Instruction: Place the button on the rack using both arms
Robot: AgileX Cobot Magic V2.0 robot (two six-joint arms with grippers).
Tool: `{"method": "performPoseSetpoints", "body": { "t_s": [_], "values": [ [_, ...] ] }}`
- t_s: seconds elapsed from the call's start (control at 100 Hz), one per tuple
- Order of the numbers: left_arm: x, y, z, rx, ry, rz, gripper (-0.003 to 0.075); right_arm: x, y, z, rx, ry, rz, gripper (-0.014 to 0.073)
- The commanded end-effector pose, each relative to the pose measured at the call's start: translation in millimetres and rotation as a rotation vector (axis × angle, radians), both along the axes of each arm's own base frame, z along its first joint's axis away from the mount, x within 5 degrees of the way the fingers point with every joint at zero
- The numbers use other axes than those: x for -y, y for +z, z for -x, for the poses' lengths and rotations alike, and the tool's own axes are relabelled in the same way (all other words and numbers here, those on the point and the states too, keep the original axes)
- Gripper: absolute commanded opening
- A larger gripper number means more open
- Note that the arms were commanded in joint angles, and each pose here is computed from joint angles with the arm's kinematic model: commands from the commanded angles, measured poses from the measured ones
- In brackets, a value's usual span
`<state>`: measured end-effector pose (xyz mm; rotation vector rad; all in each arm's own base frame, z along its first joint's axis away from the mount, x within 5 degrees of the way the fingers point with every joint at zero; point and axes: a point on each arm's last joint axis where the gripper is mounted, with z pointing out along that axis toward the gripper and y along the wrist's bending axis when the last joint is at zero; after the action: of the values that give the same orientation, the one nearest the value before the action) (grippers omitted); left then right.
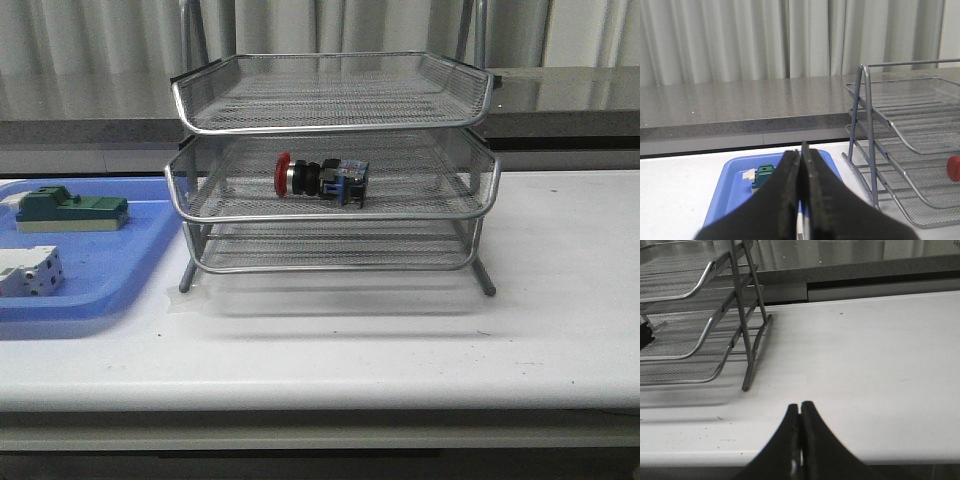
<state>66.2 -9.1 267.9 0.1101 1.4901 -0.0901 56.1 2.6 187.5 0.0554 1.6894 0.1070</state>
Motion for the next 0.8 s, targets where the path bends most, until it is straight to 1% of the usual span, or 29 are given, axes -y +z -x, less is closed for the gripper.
{"method": "performPoseSetpoints", "body": {
  "t_s": [0.0,0.45,0.61,0.67,0.71,0.72,0.73,0.74,0.76,0.79],
  "values": [
    [-3.4,14.0,0.6,0.077,0.036,0.027,-0.0020,1.0,13.3,1.6,0.117,-0.012,0.003,-0.0061],
    [-3.4,14.0,0.6,0.077,0.036,0.027,-0.0020,1.0,13.3,1.6,0.117,-0.012,0.003,-0.0061],
    [-2.8,12.3,0.4,0.071,0.034,-0.024,-0.0020,1.0,13.3,1.6,0.117,-0.012,0.003,-0.0061],
    [-2.7,10.3,0.0,0.065,0.032,-0.010,-0.0020,1.0,13.3,1.6,0.117,-0.012,0.003,-0.0061],
    [-2.6,8.1,-0.5,0.064,0.033,-0.018,-0.0020,1.0,13.3,1.6,0.117,-0.012,0.003,-0.0061],
    [-2.6,8.3,-0.4,0.063,0.031,-0.002,-0.0020,1.0,13.3,1.6,0.117,-0.012,0.003,-0.0061],
    [-2.5,6.8,-0.7,0.061,0.031,-0.017,-0.0020,1.0,13.3,1.6,0.117,-0.012,0.003,-0.0061],
    [-2.5,6.4,-0.8,0.059,0.030,0.001,-0.0020,1.0,13.3,1.6,0.117,-0.012,0.003,-0.0061],
    [-2.3,4.6,-1.1,0.055,0.029,-0.011,-0.0020,1.0,13.3,1.6,0.117,-0.012,0.003,-0.0061],
    [-2.2,2.3,-1.5,0.052,0.026,0.010,-0.0020,1.0,13.3,1.6,0.117,-0.012,0.003,-0.0061]
  ]
}}
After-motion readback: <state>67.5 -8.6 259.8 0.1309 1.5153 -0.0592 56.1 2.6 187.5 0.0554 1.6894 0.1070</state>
